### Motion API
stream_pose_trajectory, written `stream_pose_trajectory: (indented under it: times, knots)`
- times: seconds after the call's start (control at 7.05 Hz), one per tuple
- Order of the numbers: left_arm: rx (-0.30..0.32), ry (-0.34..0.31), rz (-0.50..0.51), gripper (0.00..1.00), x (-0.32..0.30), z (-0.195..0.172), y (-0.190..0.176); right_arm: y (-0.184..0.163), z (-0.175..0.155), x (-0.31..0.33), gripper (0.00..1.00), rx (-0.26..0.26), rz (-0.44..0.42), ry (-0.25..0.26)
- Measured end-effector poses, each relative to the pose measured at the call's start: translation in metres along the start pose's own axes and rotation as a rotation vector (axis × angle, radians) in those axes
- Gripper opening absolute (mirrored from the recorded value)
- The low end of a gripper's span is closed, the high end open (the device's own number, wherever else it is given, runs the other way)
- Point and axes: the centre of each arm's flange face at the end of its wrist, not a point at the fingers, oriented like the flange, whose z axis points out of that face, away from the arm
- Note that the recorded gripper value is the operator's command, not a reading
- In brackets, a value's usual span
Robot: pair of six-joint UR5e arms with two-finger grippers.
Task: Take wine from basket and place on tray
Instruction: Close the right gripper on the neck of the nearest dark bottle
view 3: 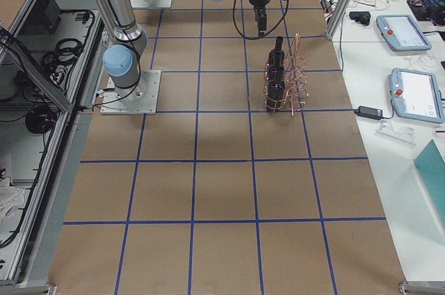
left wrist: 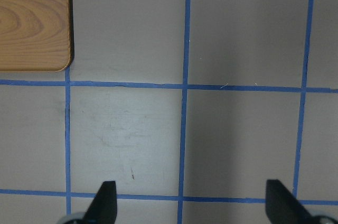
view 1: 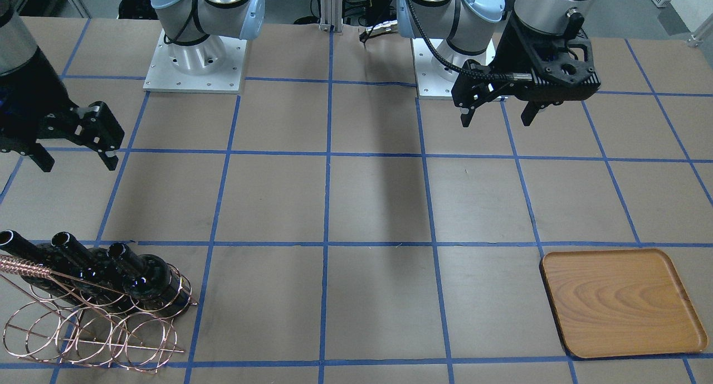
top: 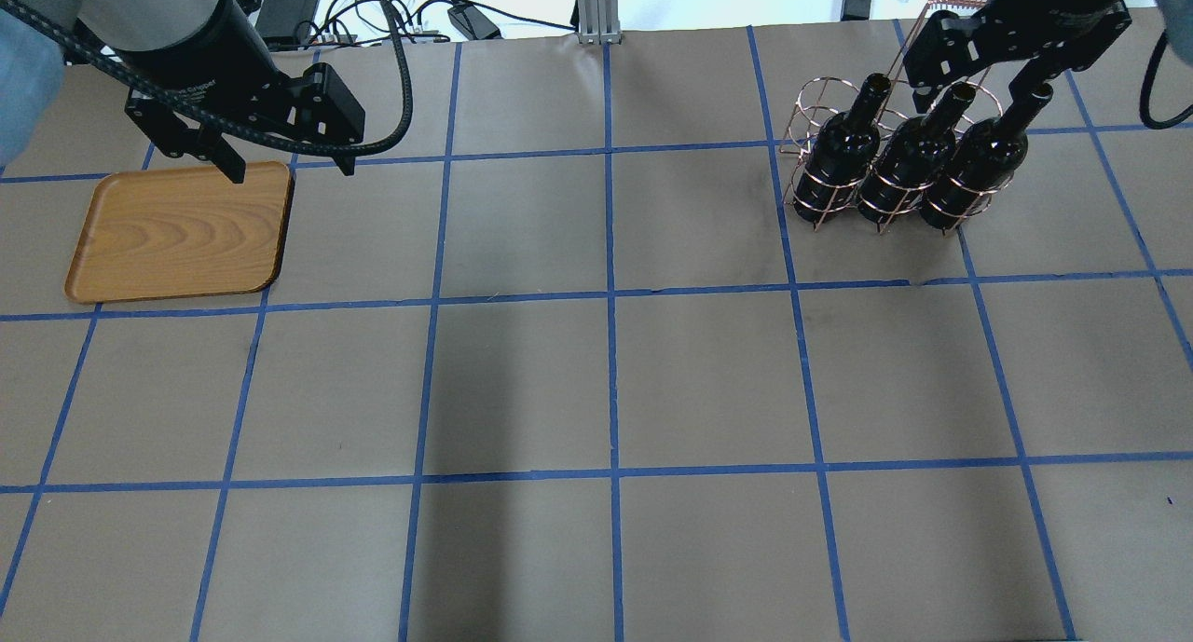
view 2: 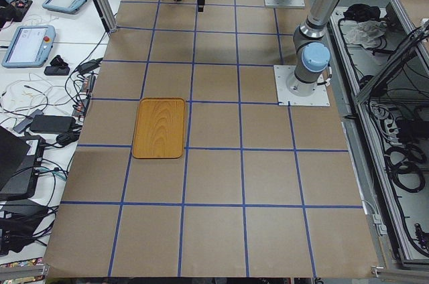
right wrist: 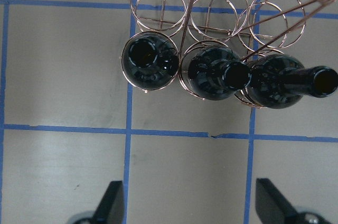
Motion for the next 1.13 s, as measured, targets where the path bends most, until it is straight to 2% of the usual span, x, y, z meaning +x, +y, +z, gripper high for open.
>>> stream_pose_trajectory:
  times: [0.28,0.57,0.71,1.13]
  knots:
    - [0.000,0.000,0.001,1.00,0.000,0.000,0.000,-0.018,0.025,0.033,0.83,0.020,-0.007,-0.030]
    - [0.000,0.000,0.001,1.00,0.000,0.000,0.000,-0.040,0.059,0.045,0.80,0.036,-0.006,-0.035]
    - [0.001,0.000,0.001,1.00,0.000,0.000,0.000,-0.046,0.074,0.048,0.67,0.030,-0.002,-0.037]
    - [0.001,0.000,0.002,1.00,0.000,0.000,0.000,-0.059,0.098,0.054,0.68,0.041,0.003,-0.032]
